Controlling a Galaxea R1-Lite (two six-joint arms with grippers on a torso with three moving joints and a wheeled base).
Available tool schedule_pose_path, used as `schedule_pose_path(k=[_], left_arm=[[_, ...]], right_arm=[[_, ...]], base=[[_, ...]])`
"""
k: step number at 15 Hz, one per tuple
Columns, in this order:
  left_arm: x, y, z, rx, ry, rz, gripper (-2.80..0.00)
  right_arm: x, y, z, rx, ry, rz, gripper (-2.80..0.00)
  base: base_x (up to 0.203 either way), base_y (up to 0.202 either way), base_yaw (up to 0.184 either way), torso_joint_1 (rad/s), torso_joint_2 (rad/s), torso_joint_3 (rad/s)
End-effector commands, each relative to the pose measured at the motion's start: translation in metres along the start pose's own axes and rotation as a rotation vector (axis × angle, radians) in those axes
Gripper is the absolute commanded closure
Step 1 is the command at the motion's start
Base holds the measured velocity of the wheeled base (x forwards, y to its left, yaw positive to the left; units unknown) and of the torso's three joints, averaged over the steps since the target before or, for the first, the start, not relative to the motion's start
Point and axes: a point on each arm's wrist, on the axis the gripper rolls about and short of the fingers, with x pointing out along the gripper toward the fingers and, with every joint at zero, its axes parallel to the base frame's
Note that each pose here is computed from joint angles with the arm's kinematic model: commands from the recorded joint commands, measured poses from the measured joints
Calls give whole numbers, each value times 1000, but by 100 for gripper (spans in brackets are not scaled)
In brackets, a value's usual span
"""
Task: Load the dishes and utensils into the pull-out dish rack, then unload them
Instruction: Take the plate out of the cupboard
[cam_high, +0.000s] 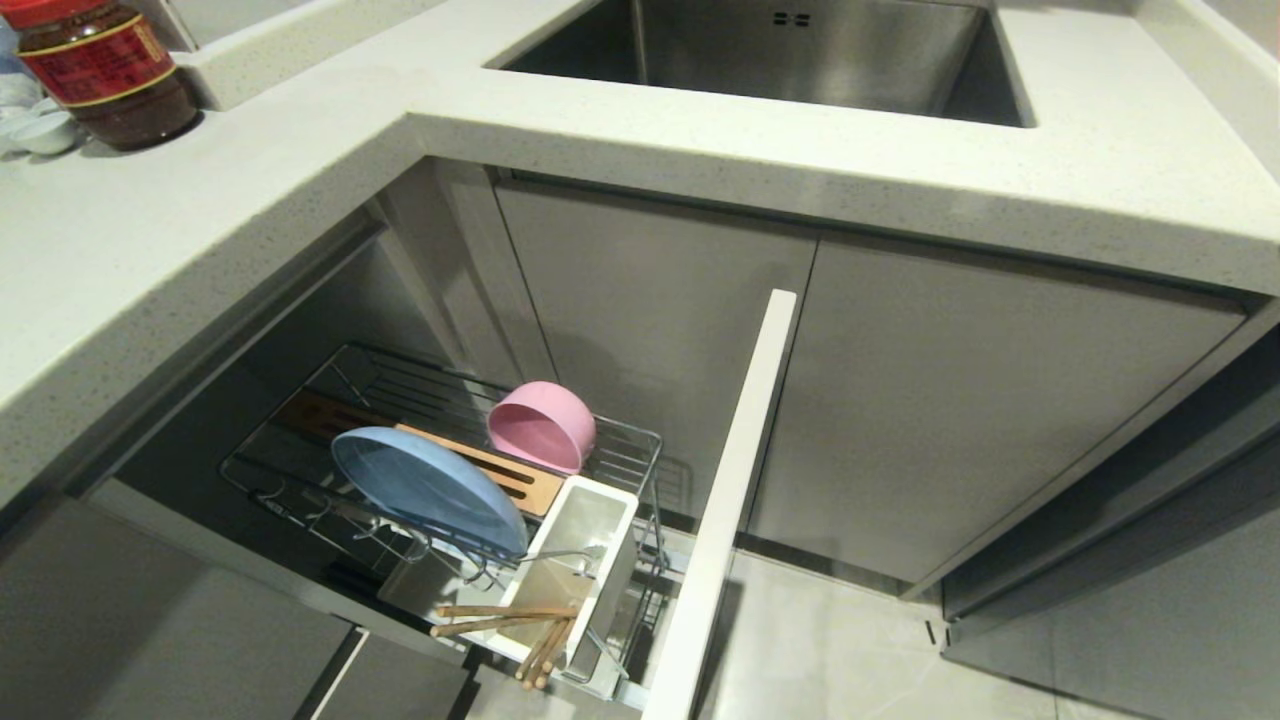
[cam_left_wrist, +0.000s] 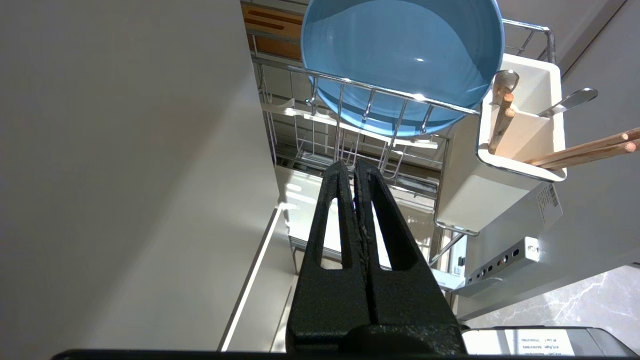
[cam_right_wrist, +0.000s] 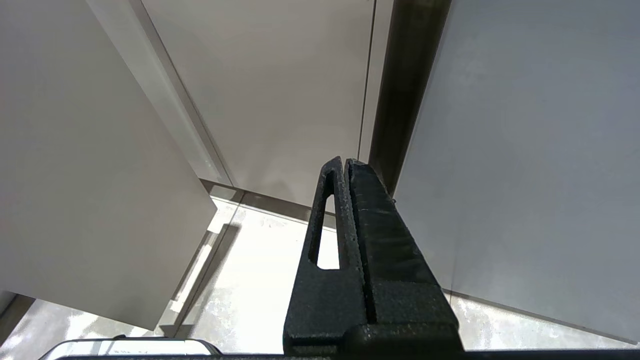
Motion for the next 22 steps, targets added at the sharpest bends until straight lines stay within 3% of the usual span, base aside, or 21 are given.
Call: schedule_pose_path(k=[1, 8, 10, 15, 19, 20, 22], left_arm=[[1, 0, -3, 0, 14, -1, 0], [1, 0, -3, 6, 13, -1, 0], [-3, 0, 9, 8, -25, 1, 0], [-51, 3, 108, 43, -190, 9, 0], [-56, 4, 213, 83, -280, 28, 0], [-48, 5, 239, 64, -290, 29, 0], [-28, 6, 284, -35, -321, 21, 0]], right_arm=[[1, 0, -7, 0, 25, 0, 0], [1, 0, -7, 0, 25, 0, 0], [1, 0, -7, 0, 25, 0, 0], [1, 0, -7, 0, 25, 0, 0], [1, 0, -7, 0, 25, 0, 0], [1, 0, -7, 0, 25, 0, 0], [1, 0, -7, 0, 25, 0, 0]], base=[[0, 0, 0, 0, 0, 0], [0, 0, 0, 0, 0, 0], [0, 0, 0, 0, 0, 0], [0, 0, 0, 0, 0, 0], [0, 0, 0, 0, 0, 0], [0, 0, 0, 0, 0, 0], [0, 0, 0, 0, 0, 0]])
